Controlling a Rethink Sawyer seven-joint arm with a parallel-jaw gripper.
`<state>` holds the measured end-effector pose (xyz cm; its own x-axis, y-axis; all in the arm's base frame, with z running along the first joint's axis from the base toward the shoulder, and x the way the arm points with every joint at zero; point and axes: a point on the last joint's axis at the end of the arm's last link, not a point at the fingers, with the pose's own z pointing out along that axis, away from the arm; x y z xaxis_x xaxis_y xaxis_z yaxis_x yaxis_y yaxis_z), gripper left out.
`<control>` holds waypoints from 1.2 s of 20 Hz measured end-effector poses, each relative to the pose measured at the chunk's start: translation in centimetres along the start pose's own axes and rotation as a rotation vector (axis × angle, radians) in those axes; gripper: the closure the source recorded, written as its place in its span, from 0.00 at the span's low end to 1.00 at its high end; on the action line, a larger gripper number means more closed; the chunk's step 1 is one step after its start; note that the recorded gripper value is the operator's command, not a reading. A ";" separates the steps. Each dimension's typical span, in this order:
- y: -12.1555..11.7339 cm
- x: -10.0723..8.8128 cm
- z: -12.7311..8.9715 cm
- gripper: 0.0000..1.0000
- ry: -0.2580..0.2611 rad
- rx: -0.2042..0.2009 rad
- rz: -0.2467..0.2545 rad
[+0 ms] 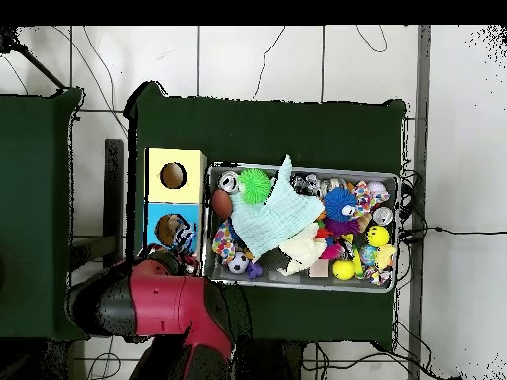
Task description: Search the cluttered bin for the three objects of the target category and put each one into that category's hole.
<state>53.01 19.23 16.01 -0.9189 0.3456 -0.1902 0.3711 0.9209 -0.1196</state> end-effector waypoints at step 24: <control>3.6 3.6 0.9 1.00 0.028 0.017 0.035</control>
<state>51.18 23.61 14.01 -0.9085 0.3830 -0.1670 0.4053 0.9049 -0.1297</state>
